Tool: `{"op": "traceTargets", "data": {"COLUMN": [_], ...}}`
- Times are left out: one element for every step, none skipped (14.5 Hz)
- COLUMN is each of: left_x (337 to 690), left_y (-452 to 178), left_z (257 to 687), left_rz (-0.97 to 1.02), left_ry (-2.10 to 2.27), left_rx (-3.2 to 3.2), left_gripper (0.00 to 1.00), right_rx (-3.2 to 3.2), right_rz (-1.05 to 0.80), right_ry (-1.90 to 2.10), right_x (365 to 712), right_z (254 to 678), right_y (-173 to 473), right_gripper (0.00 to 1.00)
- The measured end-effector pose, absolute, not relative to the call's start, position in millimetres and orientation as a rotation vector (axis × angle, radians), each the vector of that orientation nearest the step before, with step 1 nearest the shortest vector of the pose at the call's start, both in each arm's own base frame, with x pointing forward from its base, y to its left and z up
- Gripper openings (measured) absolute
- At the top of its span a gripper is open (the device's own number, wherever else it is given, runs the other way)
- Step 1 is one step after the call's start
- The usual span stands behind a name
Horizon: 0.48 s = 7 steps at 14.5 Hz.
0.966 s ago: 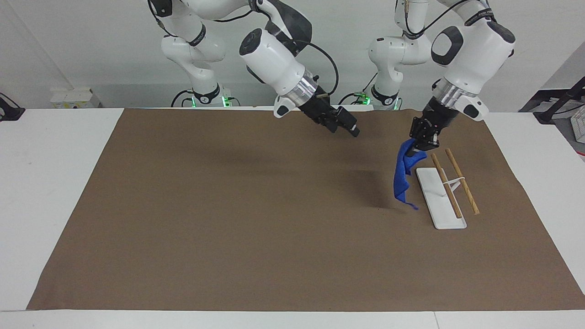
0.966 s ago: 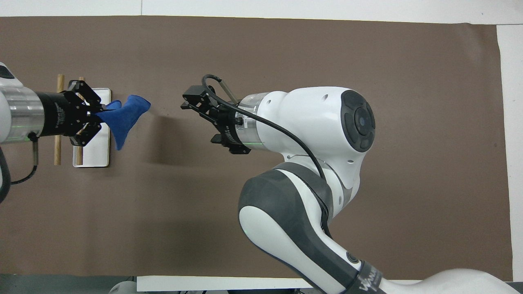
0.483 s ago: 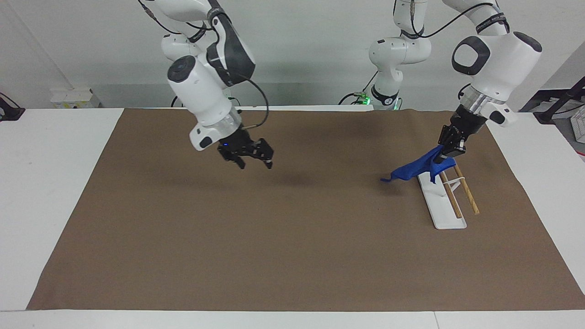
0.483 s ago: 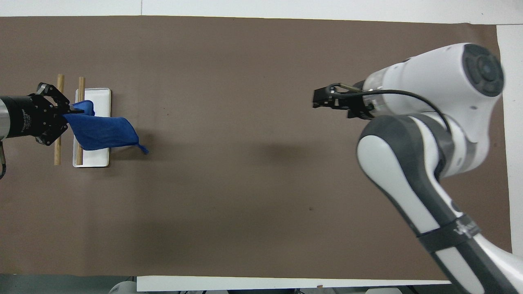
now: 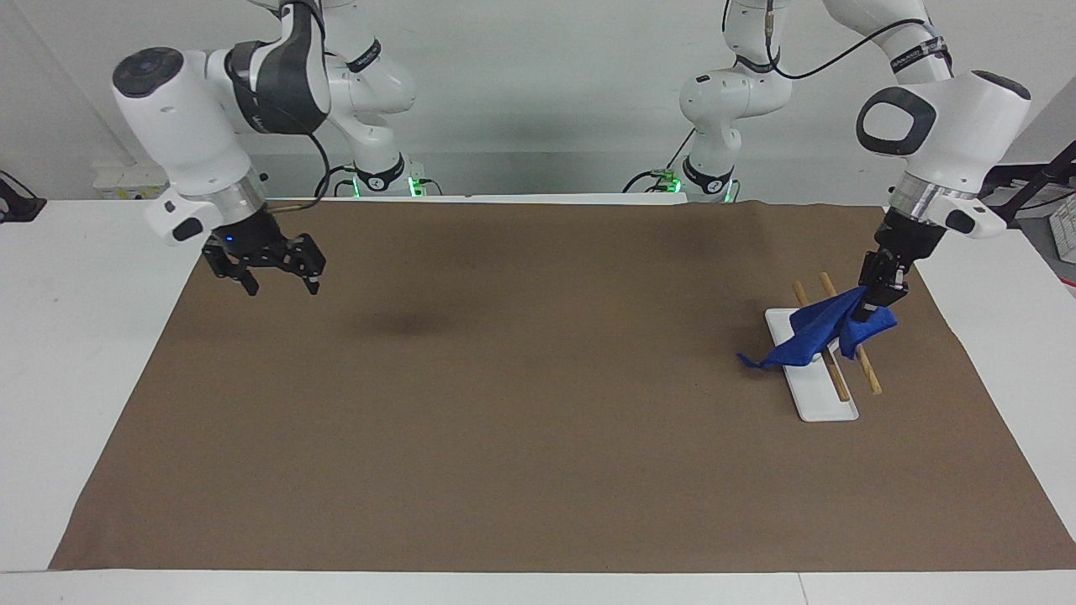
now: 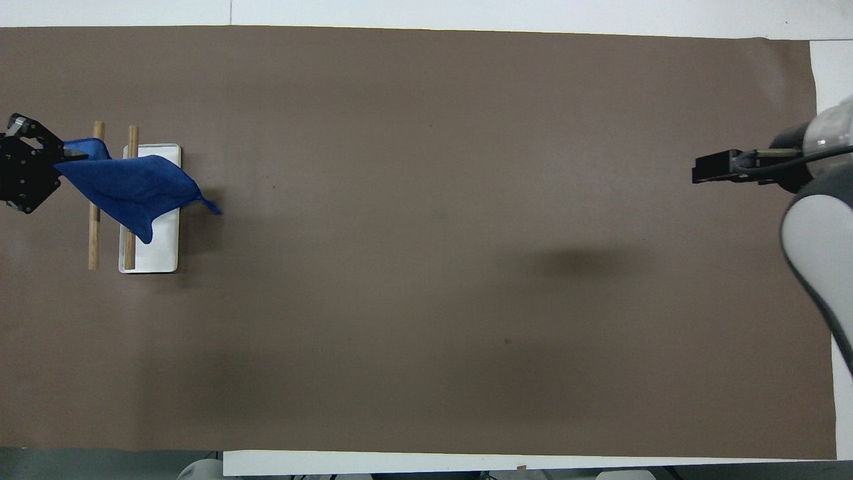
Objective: Right arm passes towel to left arm to hang
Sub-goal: 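Drape the towel over the wooden rods with the left gripper while the right gripper retreats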
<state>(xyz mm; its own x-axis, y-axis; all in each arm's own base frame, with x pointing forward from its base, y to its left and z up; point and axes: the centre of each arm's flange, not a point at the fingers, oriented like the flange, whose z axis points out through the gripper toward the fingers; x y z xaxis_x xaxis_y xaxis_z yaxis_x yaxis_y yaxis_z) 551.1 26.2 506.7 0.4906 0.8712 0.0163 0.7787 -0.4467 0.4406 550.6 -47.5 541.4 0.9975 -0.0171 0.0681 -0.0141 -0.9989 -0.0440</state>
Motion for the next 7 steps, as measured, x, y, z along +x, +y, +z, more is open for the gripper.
{"op": "traceTargets", "data": {"left_x": [557, 563, 567, 569, 570, 571, 571], "left_y": [31, 37, 42, 47, 50, 53, 54], "left_z": [511, 514, 516, 517, 517, 517, 517], "left_rz": [0.36, 0.379, 0.395, 0.408, 0.419, 0.428, 0.436], "left_ry": [1.35, 1.326, 1.302, 1.276, 1.248, 1.22, 1.192], "left_rx": [2.375, 2.387, 2.4, 2.416, 2.434, 2.452, 2.47], "left_gripper": [0.02, 0.02, 0.02, 0.02, 0.02, 0.02, 0.02], "right_rx": [-3.095, -3.094, -3.093, -3.092, -3.092, -3.091, -3.09], "right_rz": [-0.09, -0.073, -0.058, -0.047, -0.041, -0.03, -0.009], "right_ry": [0.026, 0.035, 0.036, 0.033, 0.037, 0.059, 0.083], "right_x": [547, 545, 544, 543, 543, 543, 543], "right_z": [547, 554, 560, 564, 566, 565, 564], "right_y": [-58, -64, -65, -63, -59, -55, -50], "right_gripper": [1.0, 1.0, 1.0, 1.0, 1.0, 1.0, 1.0]}}
